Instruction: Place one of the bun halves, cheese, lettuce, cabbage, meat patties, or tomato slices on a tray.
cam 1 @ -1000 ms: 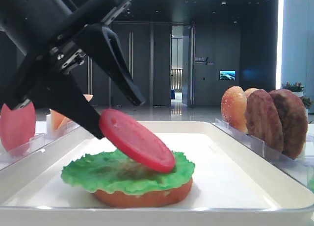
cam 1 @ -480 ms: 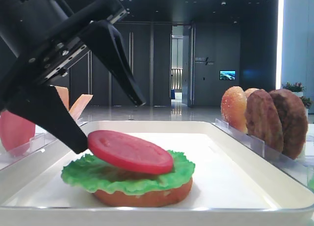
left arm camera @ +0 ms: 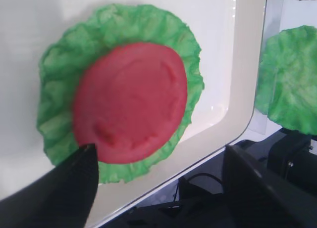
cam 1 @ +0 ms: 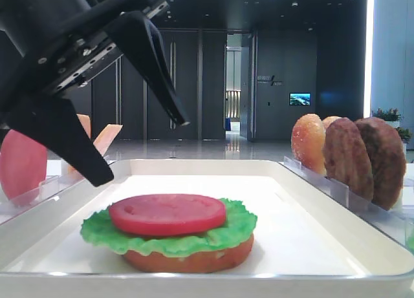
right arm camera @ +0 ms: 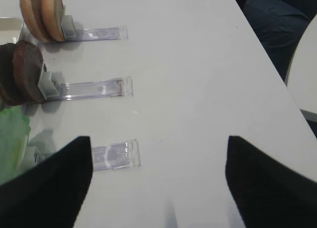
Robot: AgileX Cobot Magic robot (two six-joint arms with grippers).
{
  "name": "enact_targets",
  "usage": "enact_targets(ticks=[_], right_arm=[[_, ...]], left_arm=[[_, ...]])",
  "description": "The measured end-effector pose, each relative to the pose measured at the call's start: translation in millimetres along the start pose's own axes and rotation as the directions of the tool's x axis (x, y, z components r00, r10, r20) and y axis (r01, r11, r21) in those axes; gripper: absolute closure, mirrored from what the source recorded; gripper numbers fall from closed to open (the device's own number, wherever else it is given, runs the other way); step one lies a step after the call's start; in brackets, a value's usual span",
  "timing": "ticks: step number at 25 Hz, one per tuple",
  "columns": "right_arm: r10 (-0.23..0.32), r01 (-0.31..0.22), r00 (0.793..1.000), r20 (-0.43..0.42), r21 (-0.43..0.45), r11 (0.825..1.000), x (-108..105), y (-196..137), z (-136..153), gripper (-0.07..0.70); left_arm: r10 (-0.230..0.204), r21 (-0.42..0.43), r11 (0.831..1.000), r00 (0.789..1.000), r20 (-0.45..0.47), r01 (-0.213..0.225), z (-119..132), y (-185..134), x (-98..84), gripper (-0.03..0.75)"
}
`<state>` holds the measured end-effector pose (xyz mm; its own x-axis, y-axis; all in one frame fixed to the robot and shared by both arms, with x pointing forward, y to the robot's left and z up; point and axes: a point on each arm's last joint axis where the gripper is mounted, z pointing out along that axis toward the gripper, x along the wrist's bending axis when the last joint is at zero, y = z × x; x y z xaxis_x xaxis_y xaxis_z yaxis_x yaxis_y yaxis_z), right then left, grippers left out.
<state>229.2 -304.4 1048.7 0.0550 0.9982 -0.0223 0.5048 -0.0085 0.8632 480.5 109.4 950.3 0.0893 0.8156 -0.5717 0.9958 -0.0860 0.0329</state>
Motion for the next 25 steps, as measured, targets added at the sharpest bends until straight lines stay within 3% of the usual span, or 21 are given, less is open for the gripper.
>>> enact_targets(ticks=[6, 13, 18, 25], right_arm=[[0.0, 0.0, 1.0, 0.0, 0.0, 1.0, 0.0, 0.0, 0.0, 0.094], [0.0, 0.0, 1.0, 0.0, 0.0, 1.0, 0.0, 0.0, 0.0, 0.094], [0.0, 0.0, 1.0, 0.0, 0.0, 1.0, 0.0, 0.0, 0.0, 0.094], [0.0, 0.0, 1.0, 0.0, 0.0, 1.0, 0.0, 0.0, 0.0, 0.094]], left_arm=[[0.004, 0.0, 1.0, 1.0, -0.027, -0.004, -9.4, -2.7, -2.3, 0.125], [0.045, -0.024, 0.999, 0.988, -0.146, -0.049, -39.0, 3.8, -12.7, 0.125], [0.079, 0.02, 0.997, 0.958, -0.276, -0.076, -58.8, 7.5, -15.7, 0.125], [0.073, 0.069, 0.996, 0.902, -0.425, -0.048, -80.7, 10.5, -16.9, 0.126]])
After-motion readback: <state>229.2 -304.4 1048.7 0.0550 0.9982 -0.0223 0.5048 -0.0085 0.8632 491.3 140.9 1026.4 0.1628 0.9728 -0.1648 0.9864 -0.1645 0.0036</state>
